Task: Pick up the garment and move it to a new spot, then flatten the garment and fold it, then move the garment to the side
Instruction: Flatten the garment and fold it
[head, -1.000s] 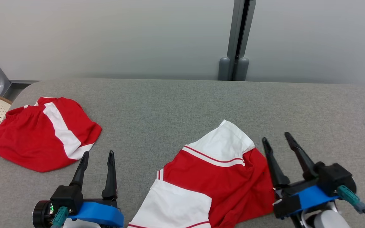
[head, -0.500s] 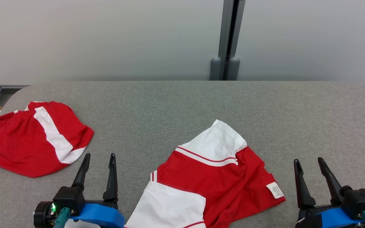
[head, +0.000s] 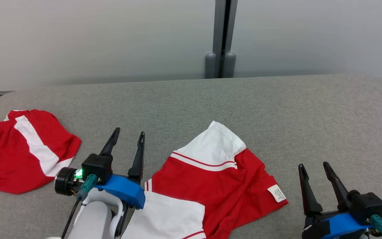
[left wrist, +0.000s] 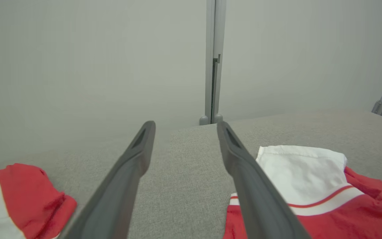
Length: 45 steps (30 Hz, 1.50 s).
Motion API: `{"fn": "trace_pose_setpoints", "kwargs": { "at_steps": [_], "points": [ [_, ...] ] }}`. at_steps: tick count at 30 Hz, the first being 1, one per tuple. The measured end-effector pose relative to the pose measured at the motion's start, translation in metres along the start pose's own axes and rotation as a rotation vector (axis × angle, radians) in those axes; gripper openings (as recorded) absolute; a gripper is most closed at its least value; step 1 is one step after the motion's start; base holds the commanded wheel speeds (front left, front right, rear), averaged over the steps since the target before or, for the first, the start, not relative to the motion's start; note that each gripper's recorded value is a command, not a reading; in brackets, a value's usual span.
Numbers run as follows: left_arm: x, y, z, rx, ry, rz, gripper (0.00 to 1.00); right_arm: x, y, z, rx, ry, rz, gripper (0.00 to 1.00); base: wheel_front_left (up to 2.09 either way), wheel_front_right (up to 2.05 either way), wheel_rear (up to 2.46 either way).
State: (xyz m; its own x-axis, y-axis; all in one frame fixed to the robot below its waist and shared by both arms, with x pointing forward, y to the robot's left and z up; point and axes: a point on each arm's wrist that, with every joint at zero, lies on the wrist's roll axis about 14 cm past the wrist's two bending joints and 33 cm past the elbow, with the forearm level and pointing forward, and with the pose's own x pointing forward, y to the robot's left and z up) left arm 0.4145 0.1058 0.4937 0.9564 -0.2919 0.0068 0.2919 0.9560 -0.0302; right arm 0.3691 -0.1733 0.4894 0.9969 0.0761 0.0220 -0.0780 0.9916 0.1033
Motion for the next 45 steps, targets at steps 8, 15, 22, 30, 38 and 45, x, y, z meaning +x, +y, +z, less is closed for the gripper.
{"fn": "trace_pose_setpoints", "kwargs": {
  "at_steps": [8, 15, 22, 30, 38, 45],
  "points": [
    [0.018, -0.022, -0.049, 0.004, 0.210, -0.100, 1.00, -0.001, -0.012, -0.007, 0.005, 0.020, -0.038, 1.00, 0.00, 0.00, 0.00],
    [0.000, -0.033, -0.102, 0.004, 0.411, -0.158, 1.00, 0.000, -0.017, -0.010, 0.007, 0.027, -0.054, 1.00, 0.00, 0.00, 0.00],
    [-0.023, -0.032, -0.137, 0.005, 0.548, -0.165, 1.00, 0.001, -0.019, -0.013, 0.013, 0.034, -0.059, 1.00, 0.00, 0.00, 0.00],
    [-0.027, -0.049, -0.147, 0.016, 0.581, -0.221, 1.00, 0.005, -0.018, -0.015, 0.018, 0.035, -0.056, 1.00, 0.00, 0.00, 0.00],
    [-0.023, -0.066, -0.141, 0.041, 0.536, -0.289, 0.00, 0.005, -0.015, -0.014, 0.030, 0.030, -0.051, 1.00, 0.00, 0.00, 0.00],
    [0.015, -0.036, -0.104, 0.042, 0.414, -0.221, 0.00, 0.006, -0.013, -0.015, 0.038, 0.032, -0.045, 1.00, 0.00, 0.00, 0.00]
  ]
}}
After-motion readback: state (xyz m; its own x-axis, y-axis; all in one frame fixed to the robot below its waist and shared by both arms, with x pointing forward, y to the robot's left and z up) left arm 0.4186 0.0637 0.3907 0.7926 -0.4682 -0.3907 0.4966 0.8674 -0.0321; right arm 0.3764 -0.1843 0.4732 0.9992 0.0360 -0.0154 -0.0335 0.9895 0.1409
